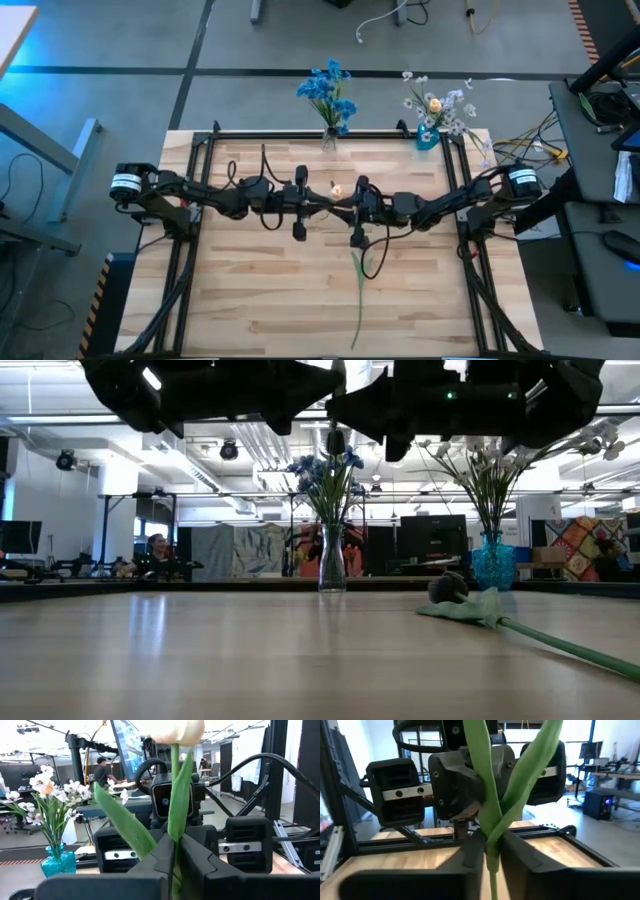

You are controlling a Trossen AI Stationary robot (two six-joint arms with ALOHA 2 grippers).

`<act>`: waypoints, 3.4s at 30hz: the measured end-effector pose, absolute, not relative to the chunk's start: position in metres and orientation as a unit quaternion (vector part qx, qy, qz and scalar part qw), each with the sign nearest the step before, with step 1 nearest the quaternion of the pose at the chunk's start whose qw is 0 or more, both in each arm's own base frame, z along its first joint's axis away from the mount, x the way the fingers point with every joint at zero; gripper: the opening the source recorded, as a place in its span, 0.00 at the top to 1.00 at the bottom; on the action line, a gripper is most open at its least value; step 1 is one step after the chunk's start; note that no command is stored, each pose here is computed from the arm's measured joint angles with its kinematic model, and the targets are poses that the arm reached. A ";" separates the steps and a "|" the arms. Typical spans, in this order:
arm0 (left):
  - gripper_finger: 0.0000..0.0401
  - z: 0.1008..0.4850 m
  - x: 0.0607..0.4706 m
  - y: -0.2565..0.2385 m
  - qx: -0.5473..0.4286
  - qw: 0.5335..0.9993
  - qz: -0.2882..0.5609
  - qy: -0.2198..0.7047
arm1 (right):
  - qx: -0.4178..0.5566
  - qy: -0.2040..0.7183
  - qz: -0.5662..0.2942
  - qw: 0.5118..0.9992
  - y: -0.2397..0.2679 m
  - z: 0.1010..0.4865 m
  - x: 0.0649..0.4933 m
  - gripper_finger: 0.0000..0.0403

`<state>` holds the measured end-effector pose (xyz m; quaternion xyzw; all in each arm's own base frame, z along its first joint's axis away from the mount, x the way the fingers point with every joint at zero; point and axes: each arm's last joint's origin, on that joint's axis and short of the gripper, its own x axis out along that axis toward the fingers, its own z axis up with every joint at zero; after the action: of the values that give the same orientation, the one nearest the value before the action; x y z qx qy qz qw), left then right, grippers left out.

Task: Sort flowers into vase by color
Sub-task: Put the light orange tulip into the blue vase

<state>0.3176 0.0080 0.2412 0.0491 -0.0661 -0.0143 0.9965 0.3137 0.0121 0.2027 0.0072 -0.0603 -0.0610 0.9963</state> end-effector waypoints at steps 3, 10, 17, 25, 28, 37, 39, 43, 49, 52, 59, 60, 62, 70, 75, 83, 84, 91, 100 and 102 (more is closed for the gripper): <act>0.95 0.240 0.317 0.008 0.049 0.996 -0.014 -0.066 | -0.002 -0.061 -0.070 0.996 0.011 0.207 0.310 0.95; 0.79 0.232 0.314 0.009 0.049 0.998 -0.009 -0.048 | -0.046 -0.016 -0.145 0.988 0.006 0.235 0.287 0.96; 0.68 0.213 0.303 0.009 0.059 0.998 0.001 -0.024 | -0.129 0.013 -0.260 0.957 0.002 0.284 0.227 0.96; 0.69 0.200 0.285 0.009 0.060 0.996 0.015 -0.057 | -0.215 -0.002 -0.351 0.911 -0.006 0.284 0.160 0.97; 0.70 0.196 0.280 0.009 0.059 0.996 0.016 -0.063 | -0.250 0.005 -0.373 0.894 -0.008 0.276 0.147 0.97; 0.72 0.192 0.276 0.009 0.050 0.997 0.016 -0.062 | -0.298 -0.033 -0.447 0.843 -0.020 0.262 0.109 0.97; 0.73 0.192 0.276 0.009 0.050 0.997 0.016 -0.062 | -0.300 -0.035 -0.463 0.834 -0.023 0.260 0.104 0.97; 0.73 0.192 0.276 0.009 0.050 0.997 0.016 -0.061 | -0.305 -0.044 -0.481 0.821 -0.029 0.258 0.098 0.97; 0.73 0.192 0.276 0.009 0.051 0.997 0.016 -0.060 | -0.308 -0.057 -0.482 0.818 -0.039 0.257 0.097 0.97; 0.73 0.192 0.276 0.009 0.051 0.997 0.016 -0.060 | -0.305 -0.047 -0.496 0.812 -0.045 0.255 0.098 0.97; 0.73 0.192 0.276 0.009 0.051 0.997 0.016 -0.060 | -0.298 -0.035 -0.496 0.815 -0.058 0.250 0.104 0.97; 0.73 0.192 0.276 0.009 0.051 0.997 0.016 -0.060 | -0.296 -0.029 -0.500 0.813 -0.061 0.248 0.105 0.97; 0.73 0.192 0.276 0.009 0.051 0.997 0.016 -0.060 | -0.294 -0.016 -0.505 0.811 -0.066 0.245 0.107 0.97; 0.73 0.192 0.276 0.009 0.058 0.996 0.016 -0.060 | -0.280 0.008 -0.505 0.816 -0.084 0.236 0.113 0.97; 0.73 0.192 0.276 0.009 0.058 0.996 0.016 -0.060 | -0.281 0.012 -0.524 0.804 -0.093 0.235 0.112 0.97; 0.73 0.192 0.276 0.009 0.059 0.996 0.016 -0.060 | -0.277 0.012 -0.529 0.802 -0.104 0.231 0.113 0.97; 0.73 0.192 0.276 0.009 0.059 0.996 0.016 -0.060 | -0.276 0.017 -0.532 0.800 -0.106 0.230 0.114 0.97; 0.73 0.192 0.276 0.009 0.059 0.996 0.016 -0.060 | -0.270 0.025 -0.538 0.798 -0.116 0.224 0.116 0.97; 0.73 0.192 0.276 0.009 0.059 0.996 0.016 -0.060 | -0.235 0.037 -0.571 0.786 -0.123 0.218 0.115 0.89; 0.73 0.192 0.276 0.009 0.059 0.996 0.016 -0.060 | -0.231 0.039 -0.583 0.778 -0.124 0.219 0.114 0.85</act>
<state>0.2760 0.0091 0.1923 0.0590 -0.0602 0.0163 0.9963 0.1144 -0.1237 0.2188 -0.2309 0.0391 -0.5828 0.7782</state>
